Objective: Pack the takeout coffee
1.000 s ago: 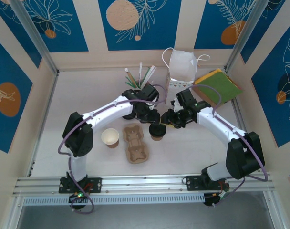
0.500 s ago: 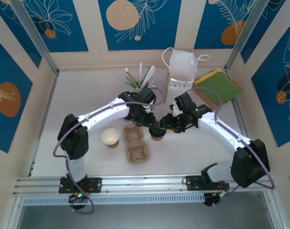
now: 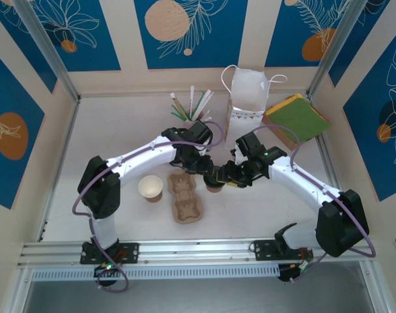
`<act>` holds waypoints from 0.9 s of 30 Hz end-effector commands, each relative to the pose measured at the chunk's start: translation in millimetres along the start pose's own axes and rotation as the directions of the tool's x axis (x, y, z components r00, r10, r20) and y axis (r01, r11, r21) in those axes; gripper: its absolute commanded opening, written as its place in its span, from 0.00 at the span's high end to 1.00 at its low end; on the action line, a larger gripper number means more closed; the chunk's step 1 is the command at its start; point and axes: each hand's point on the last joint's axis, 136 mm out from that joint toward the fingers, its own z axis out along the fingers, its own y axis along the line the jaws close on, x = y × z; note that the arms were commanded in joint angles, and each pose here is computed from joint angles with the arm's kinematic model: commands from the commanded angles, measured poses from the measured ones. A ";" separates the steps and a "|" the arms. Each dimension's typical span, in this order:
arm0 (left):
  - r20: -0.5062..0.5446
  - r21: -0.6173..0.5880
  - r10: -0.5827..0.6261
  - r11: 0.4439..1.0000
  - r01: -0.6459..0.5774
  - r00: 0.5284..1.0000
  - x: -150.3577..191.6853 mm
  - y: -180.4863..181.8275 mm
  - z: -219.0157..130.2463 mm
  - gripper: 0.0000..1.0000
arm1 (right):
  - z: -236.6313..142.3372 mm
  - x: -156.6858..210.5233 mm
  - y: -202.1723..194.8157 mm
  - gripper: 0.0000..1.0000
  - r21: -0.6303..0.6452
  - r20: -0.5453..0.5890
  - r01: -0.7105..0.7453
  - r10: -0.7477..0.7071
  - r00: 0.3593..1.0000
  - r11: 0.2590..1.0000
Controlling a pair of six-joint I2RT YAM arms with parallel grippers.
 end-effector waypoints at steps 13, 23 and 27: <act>-0.054 -0.019 -0.010 1.000 0.009 0.998 14.5 7.1 18.7 0.76 | 17.9 9.7 -9.8 0.60 0.015 -0.055 -0.009 0.010 0.998 1.000; -0.101 -0.059 -0.025 0.998 0.019 0.995 27.8 22.3 36.9 0.76 | 29.7 16.4 -31.7 0.63 0.078 -0.076 -0.025 0.031 0.997 0.997; -0.123 -0.074 -0.029 0.997 0.021 0.992 34.6 28.5 45.0 0.77 | 34.9 19.4 -39.7 0.63 0.096 -0.091 -0.033 0.041 0.995 0.995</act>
